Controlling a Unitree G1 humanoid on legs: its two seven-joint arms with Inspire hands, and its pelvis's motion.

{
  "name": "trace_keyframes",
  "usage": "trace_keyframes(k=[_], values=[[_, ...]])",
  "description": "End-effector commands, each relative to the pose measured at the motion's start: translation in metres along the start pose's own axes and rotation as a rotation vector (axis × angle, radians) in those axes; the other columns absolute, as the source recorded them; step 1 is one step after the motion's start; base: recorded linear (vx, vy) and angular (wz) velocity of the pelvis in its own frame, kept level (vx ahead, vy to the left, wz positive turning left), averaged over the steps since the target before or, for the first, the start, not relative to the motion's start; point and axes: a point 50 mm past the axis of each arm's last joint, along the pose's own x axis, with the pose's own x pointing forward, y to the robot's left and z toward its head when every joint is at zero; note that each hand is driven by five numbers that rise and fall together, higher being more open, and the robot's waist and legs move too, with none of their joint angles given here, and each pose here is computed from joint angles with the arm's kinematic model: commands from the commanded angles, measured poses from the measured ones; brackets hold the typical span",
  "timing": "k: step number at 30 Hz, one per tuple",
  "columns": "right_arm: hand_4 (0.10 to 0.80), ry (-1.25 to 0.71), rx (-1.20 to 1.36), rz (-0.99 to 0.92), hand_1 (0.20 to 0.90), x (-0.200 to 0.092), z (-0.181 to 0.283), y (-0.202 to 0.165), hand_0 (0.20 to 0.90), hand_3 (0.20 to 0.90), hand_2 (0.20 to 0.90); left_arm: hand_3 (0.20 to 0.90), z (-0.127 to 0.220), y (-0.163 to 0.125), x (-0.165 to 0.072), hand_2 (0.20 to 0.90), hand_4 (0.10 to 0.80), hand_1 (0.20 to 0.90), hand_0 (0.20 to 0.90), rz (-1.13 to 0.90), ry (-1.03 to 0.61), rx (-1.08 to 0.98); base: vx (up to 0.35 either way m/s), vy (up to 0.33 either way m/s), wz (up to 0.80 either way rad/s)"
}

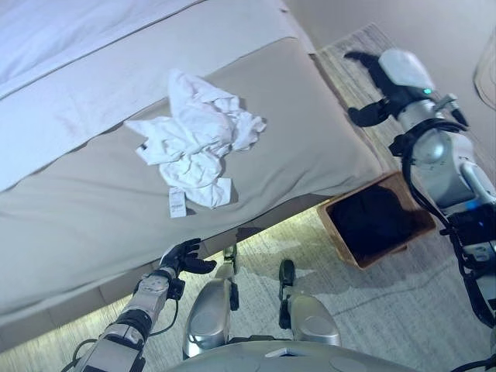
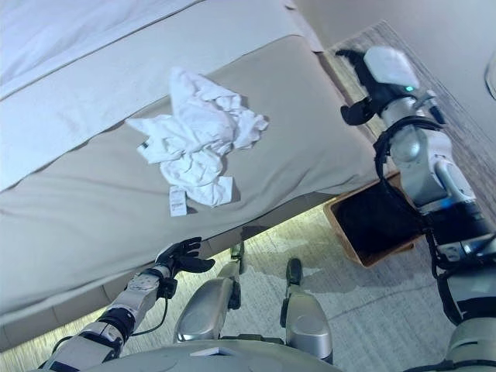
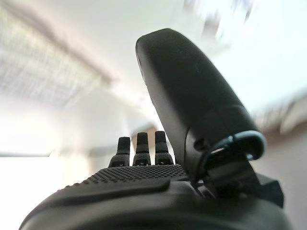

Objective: Pick up the clothes from the bed and place them into the basket

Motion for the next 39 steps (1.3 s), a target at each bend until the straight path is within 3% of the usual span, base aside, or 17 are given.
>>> trace_keyframes(k=[1, 7, 14, 21, 23, 24, 31, 39], values=[[0.800, -0.071, -0.053, -0.150, 0.900, 0.018, 0.036, -0.039, 0.900, 0.900, 0.900, 0.900, -0.009, 0.027, -0.006, 0.900, 0.800, 0.900, 0.900, 0.069, 0.030, 0.005, 0.045, 0.082, 0.54], [0.800, 0.021, -0.100, -0.256, 0.900, 0.044, 0.045, -0.065, 0.900, 0.900, 0.900, 0.900, 0.007, 0.042, -0.006, 0.900, 0.800, 0.900, 0.900, 0.106, -0.032, -0.040, 0.092, 0.102, 0.52], [0.800, 0.109, -0.052, -0.392, 0.900, 0.058, 0.058, -0.088, 0.900, 0.900, 0.900, 0.900, -0.002, 0.043, -0.012, 0.900, 0.800, 0.900, 0.900, 0.106, -0.059, -0.096, 0.009, 0.105, 0.25], [0.800, 0.390, -0.085, -0.308, 0.900, 0.062, 0.025, -0.085, 0.900, 0.900, 0.900, 0.900, -0.004, 0.038, -0.013, 0.900, 0.800, 0.900, 0.900, 0.064, -0.096, -0.127, -0.011, 0.020, 0.05], [0.413, 0.497, -0.070, -0.173, 0.568, 0.061, 0.009, -0.076, 0.568, 0.513, 0.568, 0.900, -0.004, 0.040, -0.014, 0.900, 0.800, 0.900, 0.900, 0.058, -0.105, -0.124, 0.005, -0.044, 0.04], [0.100, 0.539, -0.046, -0.123, 0.300, 0.059, 0.002, -0.072, 0.300, 0.200, 0.300, 0.900, -0.003, 0.041, -0.015, 0.900, 0.800, 0.900, 0.900, 0.058, -0.110, -0.126, 0.019, -0.053, 0.09], [0.100, 0.558, -0.006, -0.153, 0.300, 0.056, -0.007, -0.083, 0.300, 0.200, 0.300, 0.900, -0.001, 0.054, -0.019, 0.900, 0.800, 0.900, 0.900, 0.089, -0.126, -0.094, 0.027, -0.110, 0.02], [0.100, 0.321, 0.083, -0.621, 0.300, 0.040, 0.018, -0.158, 0.300, 0.200, 0.300, 0.900, -0.015, 0.073, -0.026, 0.900, 0.800, 0.900, 0.900, 0.192, -0.053, -0.069, 0.015, -0.135, 0.00]])
